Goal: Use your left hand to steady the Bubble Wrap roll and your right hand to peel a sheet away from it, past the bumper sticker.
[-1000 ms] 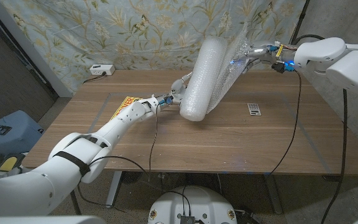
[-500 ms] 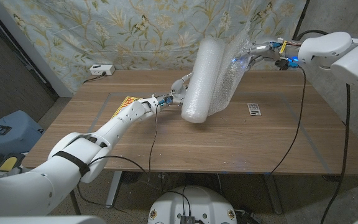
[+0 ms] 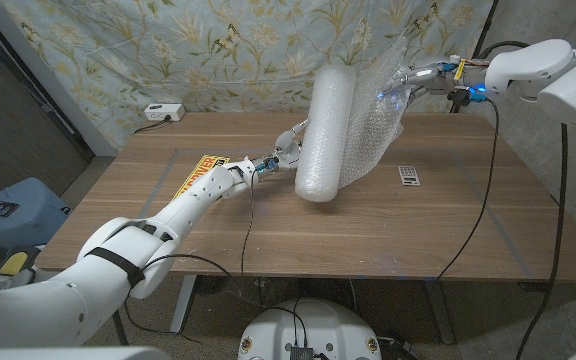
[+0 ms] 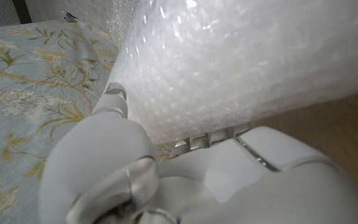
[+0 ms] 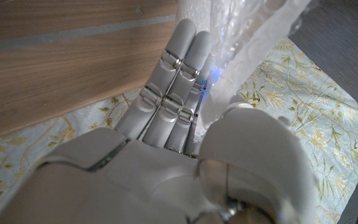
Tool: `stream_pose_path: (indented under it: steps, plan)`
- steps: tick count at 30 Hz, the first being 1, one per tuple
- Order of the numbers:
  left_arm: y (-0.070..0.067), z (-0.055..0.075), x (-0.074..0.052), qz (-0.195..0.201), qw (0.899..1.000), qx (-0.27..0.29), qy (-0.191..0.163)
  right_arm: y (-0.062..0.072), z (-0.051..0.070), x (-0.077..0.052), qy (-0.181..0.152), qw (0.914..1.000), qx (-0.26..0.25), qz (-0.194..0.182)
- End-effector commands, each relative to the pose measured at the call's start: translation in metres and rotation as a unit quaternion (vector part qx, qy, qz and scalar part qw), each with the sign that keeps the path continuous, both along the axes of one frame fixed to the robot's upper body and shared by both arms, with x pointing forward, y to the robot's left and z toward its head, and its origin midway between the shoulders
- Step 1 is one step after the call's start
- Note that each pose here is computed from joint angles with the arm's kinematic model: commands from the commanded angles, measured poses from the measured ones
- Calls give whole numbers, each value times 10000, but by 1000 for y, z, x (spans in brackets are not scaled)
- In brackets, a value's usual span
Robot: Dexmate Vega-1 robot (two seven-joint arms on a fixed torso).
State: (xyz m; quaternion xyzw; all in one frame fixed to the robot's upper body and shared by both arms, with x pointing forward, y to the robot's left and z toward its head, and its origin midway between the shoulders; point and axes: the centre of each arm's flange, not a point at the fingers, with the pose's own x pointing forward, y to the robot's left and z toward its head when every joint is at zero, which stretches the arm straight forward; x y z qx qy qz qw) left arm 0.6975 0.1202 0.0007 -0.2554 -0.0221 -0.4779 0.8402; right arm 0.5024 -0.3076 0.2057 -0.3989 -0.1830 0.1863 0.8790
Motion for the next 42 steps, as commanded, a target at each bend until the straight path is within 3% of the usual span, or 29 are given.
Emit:
stream_pose_path:
  steps: [1,18,42]
  plan:
    - [7,-1,-3,57,10000,-18,31,-10,1,8,121,9997,212,-23]
    - [12,-1,-4,84,9999,31,87,-41,-9,20,333,9957,832,-251]
    - [7,-15,-3,-6,9992,-206,328,-62,15,13,766,9928,543,-740]
